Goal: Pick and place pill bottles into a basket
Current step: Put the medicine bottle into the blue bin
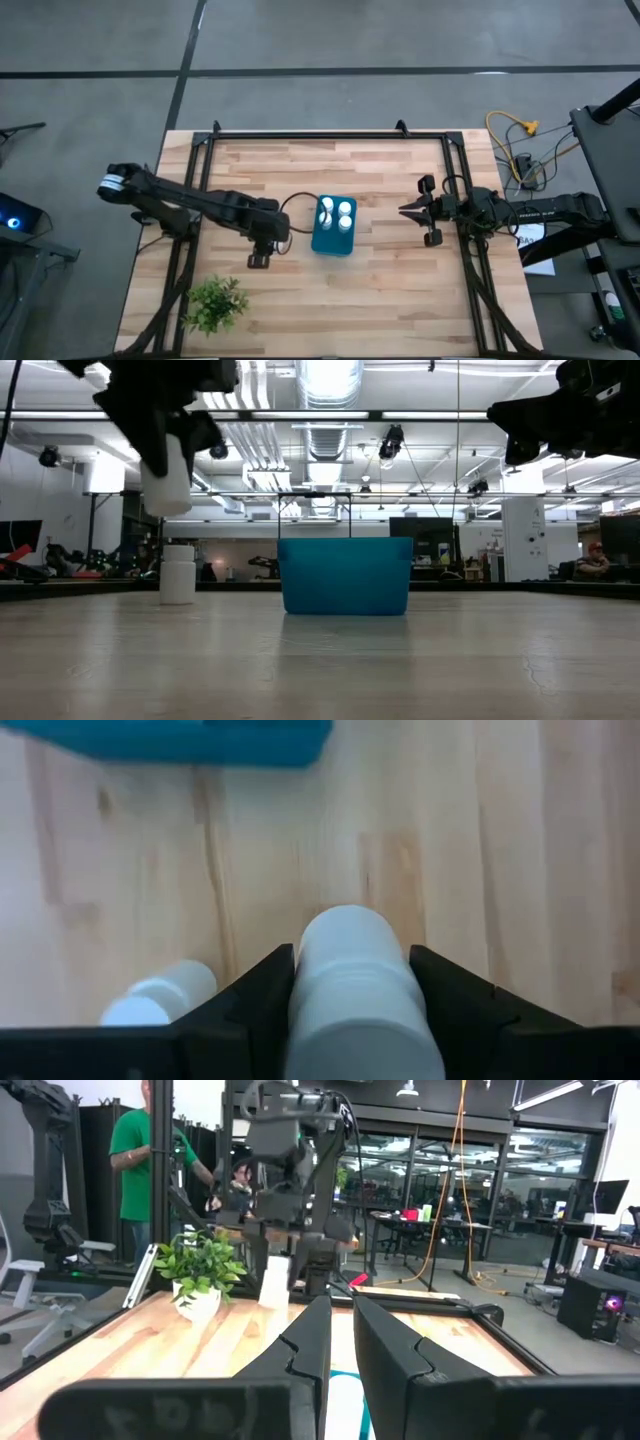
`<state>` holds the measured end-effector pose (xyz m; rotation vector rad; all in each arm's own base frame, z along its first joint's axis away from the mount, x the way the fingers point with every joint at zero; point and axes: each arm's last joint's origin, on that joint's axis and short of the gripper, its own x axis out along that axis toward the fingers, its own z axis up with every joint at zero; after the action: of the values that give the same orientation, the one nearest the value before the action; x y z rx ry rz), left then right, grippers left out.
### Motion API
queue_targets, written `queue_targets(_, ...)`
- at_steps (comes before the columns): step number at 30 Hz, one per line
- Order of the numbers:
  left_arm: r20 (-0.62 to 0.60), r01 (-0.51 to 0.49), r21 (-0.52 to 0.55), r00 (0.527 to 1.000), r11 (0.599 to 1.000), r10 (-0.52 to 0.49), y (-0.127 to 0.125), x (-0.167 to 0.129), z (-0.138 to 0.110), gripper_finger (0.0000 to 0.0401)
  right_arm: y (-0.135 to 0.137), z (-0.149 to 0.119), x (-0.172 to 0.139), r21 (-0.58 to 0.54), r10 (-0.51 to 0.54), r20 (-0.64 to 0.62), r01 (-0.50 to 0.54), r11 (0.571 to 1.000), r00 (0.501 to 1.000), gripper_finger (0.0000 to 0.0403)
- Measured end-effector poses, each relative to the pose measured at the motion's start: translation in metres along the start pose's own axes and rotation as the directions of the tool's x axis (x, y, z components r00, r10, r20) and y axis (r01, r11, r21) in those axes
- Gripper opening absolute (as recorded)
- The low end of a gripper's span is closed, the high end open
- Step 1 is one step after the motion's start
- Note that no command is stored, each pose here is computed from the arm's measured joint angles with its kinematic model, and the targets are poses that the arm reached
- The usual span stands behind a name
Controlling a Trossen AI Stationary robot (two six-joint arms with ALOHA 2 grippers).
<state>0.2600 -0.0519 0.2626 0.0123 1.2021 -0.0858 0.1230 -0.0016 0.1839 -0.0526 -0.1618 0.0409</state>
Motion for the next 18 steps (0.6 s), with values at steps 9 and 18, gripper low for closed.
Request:
queue_targets(9, -0.046, -0.024, 0.054, 0.999, 0.998, 0.026, 0.006, -0.010, 0.033, 0.0161, 0.000, 0.000, 0.000, 0.000, -0.001, 0.001, 0.001, 1.000, 1.000, 0.0038)
queue_targets(18, -0.072, -0.024, 0.155, 0.997, 0.988, 0.035, 0.005, 0.002, 0.076, 0.0161, 0.000, 0.000, 0.000, 0.000, -0.001, 0.000, 0.001, 1.000, 1.000, 0.0038)
